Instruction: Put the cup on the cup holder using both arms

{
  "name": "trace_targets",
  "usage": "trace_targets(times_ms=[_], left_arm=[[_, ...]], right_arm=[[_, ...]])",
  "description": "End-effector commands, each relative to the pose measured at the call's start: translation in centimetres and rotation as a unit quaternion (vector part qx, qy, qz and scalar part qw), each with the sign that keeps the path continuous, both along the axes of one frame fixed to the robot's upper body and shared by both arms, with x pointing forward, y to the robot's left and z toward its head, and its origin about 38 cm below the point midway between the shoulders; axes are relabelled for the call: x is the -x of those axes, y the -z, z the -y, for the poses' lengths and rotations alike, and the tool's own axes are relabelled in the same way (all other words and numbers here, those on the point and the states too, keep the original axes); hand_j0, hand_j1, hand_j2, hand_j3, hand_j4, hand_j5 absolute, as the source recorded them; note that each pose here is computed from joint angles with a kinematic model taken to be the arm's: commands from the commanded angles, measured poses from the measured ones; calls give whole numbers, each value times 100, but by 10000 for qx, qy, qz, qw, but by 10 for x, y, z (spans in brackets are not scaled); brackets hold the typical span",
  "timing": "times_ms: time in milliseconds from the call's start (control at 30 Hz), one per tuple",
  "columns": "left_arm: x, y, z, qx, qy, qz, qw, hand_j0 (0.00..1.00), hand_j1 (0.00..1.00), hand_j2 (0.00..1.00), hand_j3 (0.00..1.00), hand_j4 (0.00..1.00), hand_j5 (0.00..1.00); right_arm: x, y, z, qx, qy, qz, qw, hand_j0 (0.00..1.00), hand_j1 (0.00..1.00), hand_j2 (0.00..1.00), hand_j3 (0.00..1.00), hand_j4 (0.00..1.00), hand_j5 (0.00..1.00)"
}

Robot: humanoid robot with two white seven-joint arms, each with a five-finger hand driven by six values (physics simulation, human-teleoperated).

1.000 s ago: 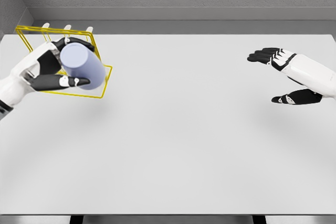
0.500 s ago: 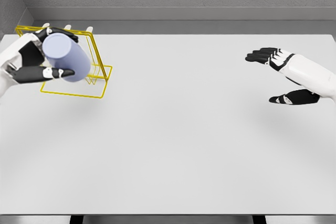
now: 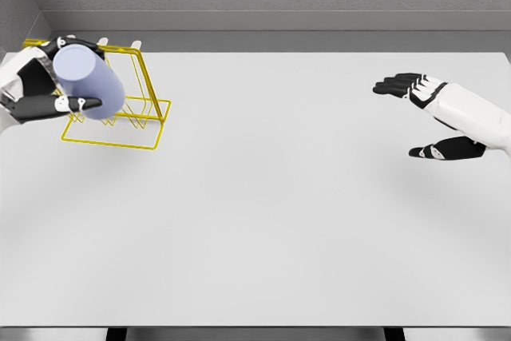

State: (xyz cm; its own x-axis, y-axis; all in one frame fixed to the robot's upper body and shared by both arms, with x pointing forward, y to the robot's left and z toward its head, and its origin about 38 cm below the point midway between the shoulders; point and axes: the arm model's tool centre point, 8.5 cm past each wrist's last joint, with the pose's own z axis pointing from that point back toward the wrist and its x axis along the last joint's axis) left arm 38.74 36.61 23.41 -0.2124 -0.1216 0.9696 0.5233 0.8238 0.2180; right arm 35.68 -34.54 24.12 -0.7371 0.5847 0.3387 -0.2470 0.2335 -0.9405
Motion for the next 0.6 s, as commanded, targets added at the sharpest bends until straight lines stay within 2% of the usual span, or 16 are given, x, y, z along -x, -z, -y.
trace_targets(times_ms=[0,567], left_arm=[[-1,1,-2,16,-34,-24,10000,63,63,63,63,63,63],[-6,3,8,187,20,1,9998,63,63,63,63,63,63]], right_arm=[[0,-1,-1,-35,-10,3,10000,100,100,100,100,100,100],[0,0,0,-38,6,-14,10000,100,100,100,100,100,100]])
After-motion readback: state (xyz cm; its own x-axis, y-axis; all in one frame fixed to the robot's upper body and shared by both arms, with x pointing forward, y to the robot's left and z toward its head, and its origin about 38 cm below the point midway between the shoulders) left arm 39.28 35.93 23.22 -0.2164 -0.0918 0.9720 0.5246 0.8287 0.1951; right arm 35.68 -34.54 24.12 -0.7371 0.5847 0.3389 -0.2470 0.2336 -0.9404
